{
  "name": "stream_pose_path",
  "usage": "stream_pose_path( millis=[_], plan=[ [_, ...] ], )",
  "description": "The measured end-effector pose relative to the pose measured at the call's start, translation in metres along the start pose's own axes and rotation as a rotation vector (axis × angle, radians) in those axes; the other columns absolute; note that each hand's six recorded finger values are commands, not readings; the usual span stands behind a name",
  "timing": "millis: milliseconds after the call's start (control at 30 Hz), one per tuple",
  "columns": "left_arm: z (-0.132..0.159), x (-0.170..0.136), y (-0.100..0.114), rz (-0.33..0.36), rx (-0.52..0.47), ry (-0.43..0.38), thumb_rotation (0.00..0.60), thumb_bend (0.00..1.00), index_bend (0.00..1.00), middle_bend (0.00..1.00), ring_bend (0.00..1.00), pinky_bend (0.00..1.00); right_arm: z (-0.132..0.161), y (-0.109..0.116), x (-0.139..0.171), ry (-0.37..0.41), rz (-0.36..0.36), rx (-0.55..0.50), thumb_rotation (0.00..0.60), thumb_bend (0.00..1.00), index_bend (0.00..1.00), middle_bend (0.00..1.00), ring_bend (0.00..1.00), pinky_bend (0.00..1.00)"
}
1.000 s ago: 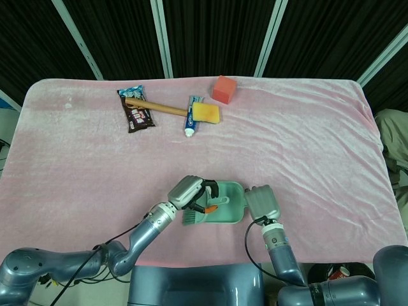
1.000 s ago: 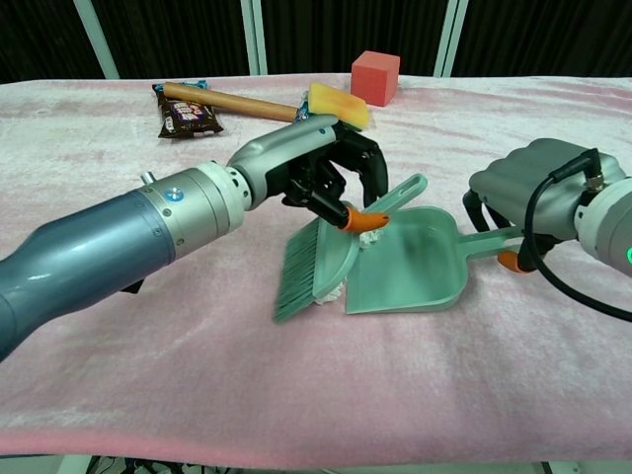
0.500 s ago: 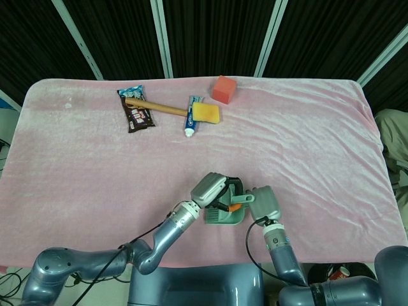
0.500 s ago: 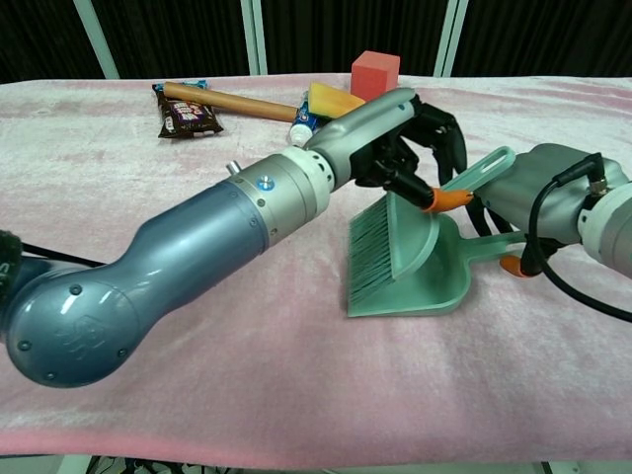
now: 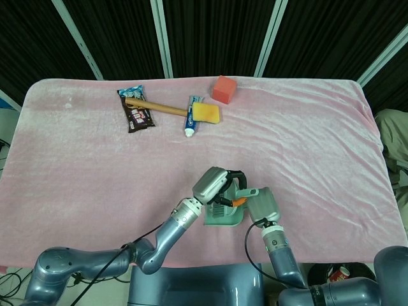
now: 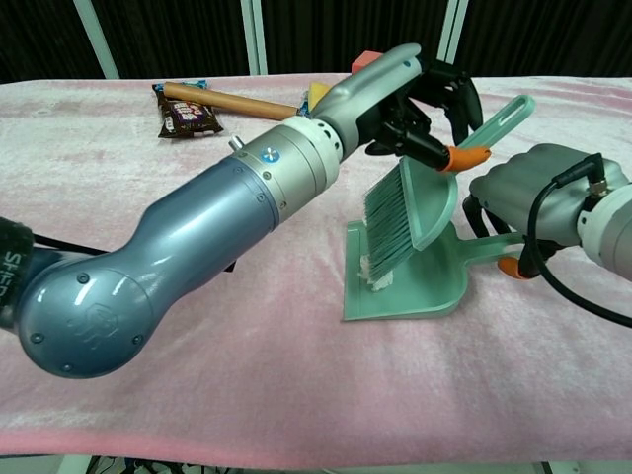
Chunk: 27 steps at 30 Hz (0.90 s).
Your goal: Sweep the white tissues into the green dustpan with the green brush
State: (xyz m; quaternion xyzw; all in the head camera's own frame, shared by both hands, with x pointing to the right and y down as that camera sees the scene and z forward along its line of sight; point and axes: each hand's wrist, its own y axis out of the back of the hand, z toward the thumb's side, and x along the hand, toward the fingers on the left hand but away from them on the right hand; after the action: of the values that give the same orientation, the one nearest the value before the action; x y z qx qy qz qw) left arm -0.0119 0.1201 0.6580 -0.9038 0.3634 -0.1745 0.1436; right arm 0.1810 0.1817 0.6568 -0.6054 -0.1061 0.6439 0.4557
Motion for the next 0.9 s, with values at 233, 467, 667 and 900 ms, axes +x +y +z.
stream_pose_path(
  millis=[233, 467, 667, 900],
  plan=[
    [-0.006, -0.004, 0.025, 0.032, 0.016, 0.012, 0.6, 0.37, 0.64, 0.68, 0.83, 0.97, 0.002, -0.001, 0.001, 0.002, 0.002, 0.003, 0.6, 0.47, 0.7, 0.65, 0.75, 0.78],
    [-0.028, -0.009, 0.028, -0.001, 0.053, 0.077, 0.6, 0.37, 0.64, 0.68, 0.83, 0.97, 0.002, -0.003, 0.001, 0.001, 0.007, 0.005, 0.6, 0.48, 0.7, 0.65, 0.75, 0.78],
    [-0.046, -0.015, 0.017, -0.049, 0.084, 0.126, 0.6, 0.37, 0.64, 0.68, 0.83, 0.97, 0.001, -0.005, 0.0, -0.001, 0.014, 0.004, 0.6, 0.48, 0.7, 0.65, 0.75, 0.78],
    [-0.045, -0.009, 0.003, -0.058, 0.069, 0.126, 0.6, 0.37, 0.63, 0.68, 0.83, 0.97, 0.002, -0.007, 0.0, 0.003, 0.018, 0.006, 0.6, 0.48, 0.7, 0.65, 0.75, 0.78]
  ],
)
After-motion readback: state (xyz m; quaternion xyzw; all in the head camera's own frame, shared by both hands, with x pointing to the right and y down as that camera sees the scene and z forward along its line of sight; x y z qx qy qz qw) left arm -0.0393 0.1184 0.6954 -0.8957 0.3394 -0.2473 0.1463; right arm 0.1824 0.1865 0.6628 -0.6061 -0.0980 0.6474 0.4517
